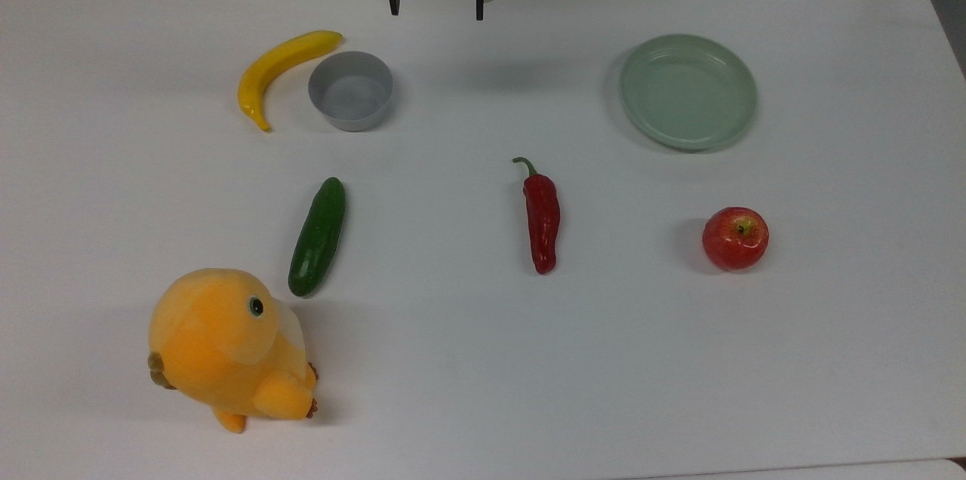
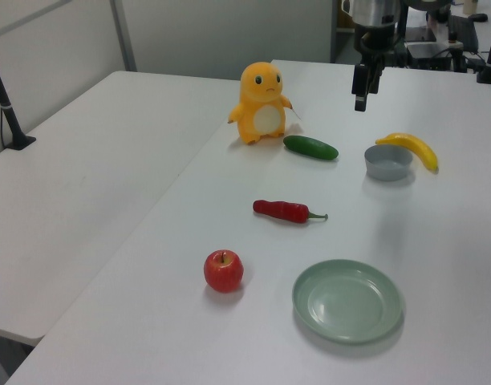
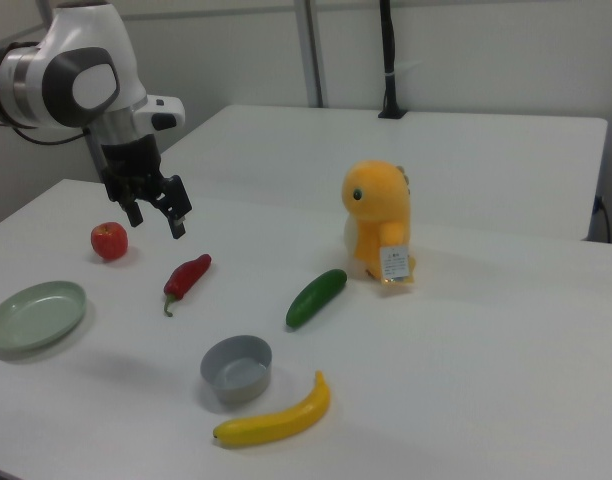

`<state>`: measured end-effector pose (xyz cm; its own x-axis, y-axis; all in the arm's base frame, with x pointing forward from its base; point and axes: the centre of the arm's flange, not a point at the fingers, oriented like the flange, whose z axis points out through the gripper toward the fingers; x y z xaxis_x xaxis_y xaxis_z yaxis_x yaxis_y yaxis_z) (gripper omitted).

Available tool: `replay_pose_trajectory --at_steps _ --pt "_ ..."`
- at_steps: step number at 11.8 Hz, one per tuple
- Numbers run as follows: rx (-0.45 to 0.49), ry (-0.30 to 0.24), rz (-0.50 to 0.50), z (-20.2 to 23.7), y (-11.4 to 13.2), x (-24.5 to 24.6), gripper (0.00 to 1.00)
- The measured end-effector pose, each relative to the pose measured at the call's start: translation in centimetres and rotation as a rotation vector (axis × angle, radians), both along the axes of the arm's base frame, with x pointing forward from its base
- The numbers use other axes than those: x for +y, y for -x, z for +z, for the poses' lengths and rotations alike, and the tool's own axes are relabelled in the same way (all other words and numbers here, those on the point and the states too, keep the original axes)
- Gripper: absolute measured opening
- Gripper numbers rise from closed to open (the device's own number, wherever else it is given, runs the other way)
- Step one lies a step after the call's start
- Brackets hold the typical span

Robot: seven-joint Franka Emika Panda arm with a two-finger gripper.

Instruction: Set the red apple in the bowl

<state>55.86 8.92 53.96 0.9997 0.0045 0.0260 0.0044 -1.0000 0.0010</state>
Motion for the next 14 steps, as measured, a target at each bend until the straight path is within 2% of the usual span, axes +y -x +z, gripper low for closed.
replay_pose_trajectory --at_steps 8,11,14 --pt "0.023 0.0 -0.007 -0.4 0.0 0.1 1.0" --pt "-0.057 -0.035 -0.118 -0.7 -1.3 2.2 1.0" --pt "-0.115 -0.095 -0.227 -2.6 -4.5 8.4 1.0"
